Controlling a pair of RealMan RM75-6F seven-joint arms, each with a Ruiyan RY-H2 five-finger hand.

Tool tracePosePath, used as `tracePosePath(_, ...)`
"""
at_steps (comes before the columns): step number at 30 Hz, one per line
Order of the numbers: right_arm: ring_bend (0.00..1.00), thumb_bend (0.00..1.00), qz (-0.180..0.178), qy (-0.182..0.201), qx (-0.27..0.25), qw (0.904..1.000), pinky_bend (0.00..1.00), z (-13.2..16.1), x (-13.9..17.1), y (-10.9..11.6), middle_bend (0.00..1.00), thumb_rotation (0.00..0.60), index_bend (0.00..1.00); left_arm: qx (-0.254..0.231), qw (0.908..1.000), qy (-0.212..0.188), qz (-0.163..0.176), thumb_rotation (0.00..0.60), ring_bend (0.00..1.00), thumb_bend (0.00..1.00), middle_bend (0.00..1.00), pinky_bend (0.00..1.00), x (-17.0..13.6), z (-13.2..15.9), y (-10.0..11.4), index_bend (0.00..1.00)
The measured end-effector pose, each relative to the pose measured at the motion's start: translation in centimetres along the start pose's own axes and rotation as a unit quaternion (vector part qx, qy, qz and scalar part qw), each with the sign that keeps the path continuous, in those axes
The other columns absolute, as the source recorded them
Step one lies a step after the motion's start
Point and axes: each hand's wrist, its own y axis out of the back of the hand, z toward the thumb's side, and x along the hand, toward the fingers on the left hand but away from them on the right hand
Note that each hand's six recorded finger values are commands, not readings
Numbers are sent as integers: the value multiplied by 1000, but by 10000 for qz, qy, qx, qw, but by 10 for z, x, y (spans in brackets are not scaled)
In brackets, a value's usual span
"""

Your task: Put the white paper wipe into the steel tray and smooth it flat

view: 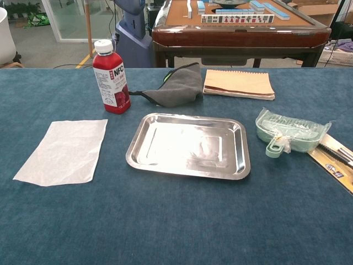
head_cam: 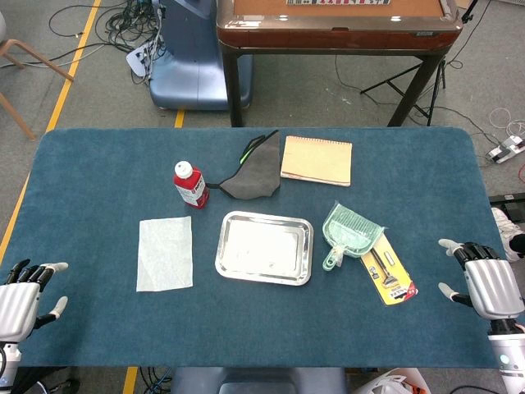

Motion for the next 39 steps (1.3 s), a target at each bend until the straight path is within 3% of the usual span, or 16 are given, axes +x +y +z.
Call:
tracePosePath(8,284,70,-93,-2,39,9999,344,-2,-2,6,386,600,275,-34,9999,-139,-58,600,266,275,312,101,2,4,-4,303)
tracePosePath(19,284,70,-415,-44,200,9989,344,-2,-6,35,386,600,275,-241,9955,-833,-391,600,269,274,312,101,24,30,-31,305)
tracePosePath(27,284,69,-377,-118,180,9991,344,-4,-1,35,386,600,275,-219,9886,-1319,-695,600,266,274,311,101,45,51,-57,289)
tracePosePath(39,284,70,-314,-171,99,9993,344,-7,3,30,386,600,275,-168,9858,-1492,-754,600,259,221,297,101,53,69,-90,240)
